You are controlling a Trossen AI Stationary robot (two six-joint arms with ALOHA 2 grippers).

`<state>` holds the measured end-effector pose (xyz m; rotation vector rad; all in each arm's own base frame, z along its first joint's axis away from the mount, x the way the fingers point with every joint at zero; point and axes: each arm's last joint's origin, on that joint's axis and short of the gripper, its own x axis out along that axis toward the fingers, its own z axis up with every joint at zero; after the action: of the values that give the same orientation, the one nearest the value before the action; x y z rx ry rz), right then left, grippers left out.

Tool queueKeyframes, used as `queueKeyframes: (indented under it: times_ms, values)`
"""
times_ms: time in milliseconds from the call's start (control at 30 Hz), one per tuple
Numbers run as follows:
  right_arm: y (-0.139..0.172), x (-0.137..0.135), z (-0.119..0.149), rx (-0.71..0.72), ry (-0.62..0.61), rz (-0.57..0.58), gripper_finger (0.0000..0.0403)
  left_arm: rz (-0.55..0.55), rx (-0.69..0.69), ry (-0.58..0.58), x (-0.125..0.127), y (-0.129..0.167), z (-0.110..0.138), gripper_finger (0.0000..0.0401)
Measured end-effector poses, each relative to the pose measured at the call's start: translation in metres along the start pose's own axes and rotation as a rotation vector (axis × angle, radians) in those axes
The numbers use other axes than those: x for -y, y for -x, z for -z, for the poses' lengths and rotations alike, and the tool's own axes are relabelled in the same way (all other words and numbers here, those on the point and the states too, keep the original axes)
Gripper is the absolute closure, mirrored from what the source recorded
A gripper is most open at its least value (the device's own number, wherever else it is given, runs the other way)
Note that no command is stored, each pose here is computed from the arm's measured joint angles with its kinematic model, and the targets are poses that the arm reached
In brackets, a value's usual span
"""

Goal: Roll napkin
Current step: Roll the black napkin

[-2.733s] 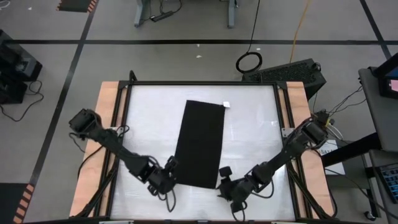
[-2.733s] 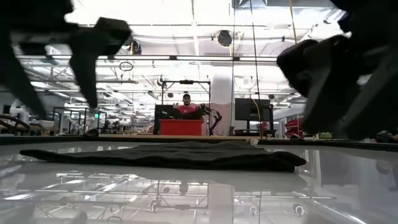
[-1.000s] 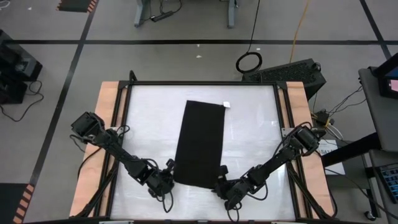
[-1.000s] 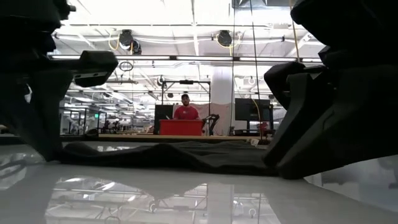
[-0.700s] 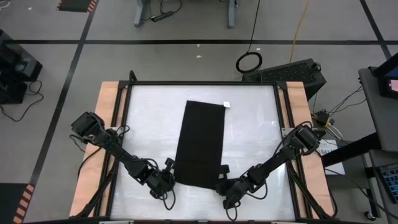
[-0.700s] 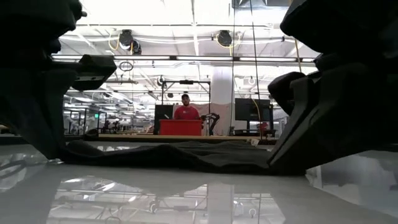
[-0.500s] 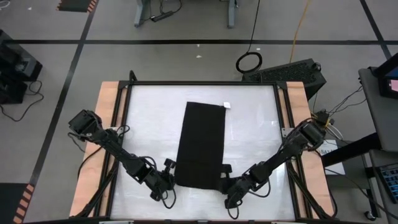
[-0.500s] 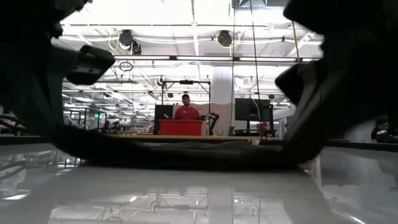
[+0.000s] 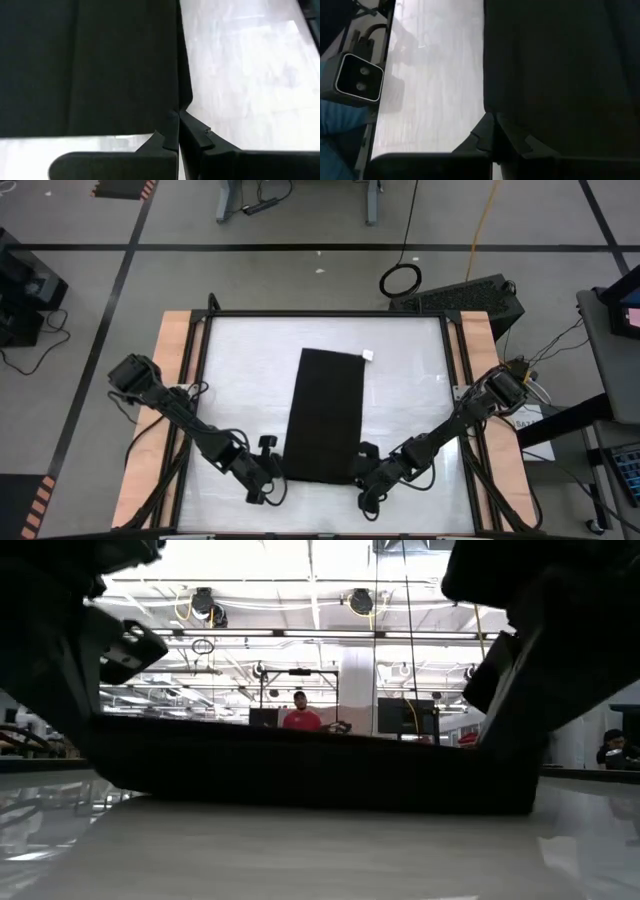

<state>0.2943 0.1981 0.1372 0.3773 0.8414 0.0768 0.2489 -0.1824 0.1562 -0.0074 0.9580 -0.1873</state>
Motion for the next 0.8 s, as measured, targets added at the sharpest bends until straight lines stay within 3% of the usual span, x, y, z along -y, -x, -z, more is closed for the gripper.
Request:
queueKeyframes:
  times_ms: [233,400,667,800]
  values:
    - [-0.001,0.007,0.0,-0.028,-0.083,0.038,0.0403,-0.032,-0.054,0.102,-0.001,-0.02,0.009,0.0399]
    - [-0.001,0.004,0.0,-0.036,-0.071,0.008,0.0403,-0.013,-0.035,0.139,0.006,-0.021,0.01,0.0399]
    - [0.002,-0.005,0.009,-0.055,0.011,-0.016,0.0403,0.052,0.042,0.059,0.016,-0.019,0.005,0.04]
    - [0.003,-0.008,0.012,-0.064,0.127,-0.034,0.0394,0.04,0.055,0.025,0.016,-0.02,0.004,0.04]
